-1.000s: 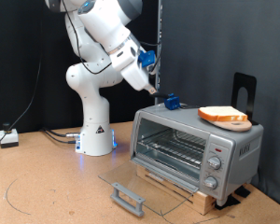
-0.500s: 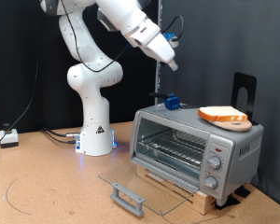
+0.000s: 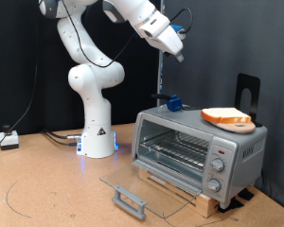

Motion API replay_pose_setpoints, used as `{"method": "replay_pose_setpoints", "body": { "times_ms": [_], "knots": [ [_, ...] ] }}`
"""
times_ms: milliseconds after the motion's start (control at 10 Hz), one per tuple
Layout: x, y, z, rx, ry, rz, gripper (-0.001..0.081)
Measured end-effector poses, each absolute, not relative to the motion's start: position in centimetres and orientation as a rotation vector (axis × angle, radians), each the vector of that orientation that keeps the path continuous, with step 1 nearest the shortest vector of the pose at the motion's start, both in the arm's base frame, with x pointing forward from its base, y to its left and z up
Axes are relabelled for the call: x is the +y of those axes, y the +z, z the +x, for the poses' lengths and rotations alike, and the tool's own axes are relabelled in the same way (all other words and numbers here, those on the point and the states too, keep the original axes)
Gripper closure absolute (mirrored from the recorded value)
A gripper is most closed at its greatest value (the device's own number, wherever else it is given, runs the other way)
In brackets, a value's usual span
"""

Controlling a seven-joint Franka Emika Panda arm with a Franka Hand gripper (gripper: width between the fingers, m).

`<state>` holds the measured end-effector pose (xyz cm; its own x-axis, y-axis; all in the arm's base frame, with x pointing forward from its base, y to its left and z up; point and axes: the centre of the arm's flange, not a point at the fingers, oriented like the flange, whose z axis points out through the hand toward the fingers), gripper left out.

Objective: Make a piece of toast with the oven

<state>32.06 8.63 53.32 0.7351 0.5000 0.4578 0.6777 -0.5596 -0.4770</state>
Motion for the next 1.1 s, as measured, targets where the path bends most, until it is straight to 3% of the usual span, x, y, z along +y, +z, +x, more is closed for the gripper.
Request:
{"method": "replay_pose_setpoints", "body": {
  "times_ms": [600,1100],
  "knots": [
    [10.3,54.5,25.8,-0.996,-0.317,-2.337,-0.0001],
    [9.3,53.9,24.6,-0.927,-0.344,-2.389,-0.0001]
  ]
}}
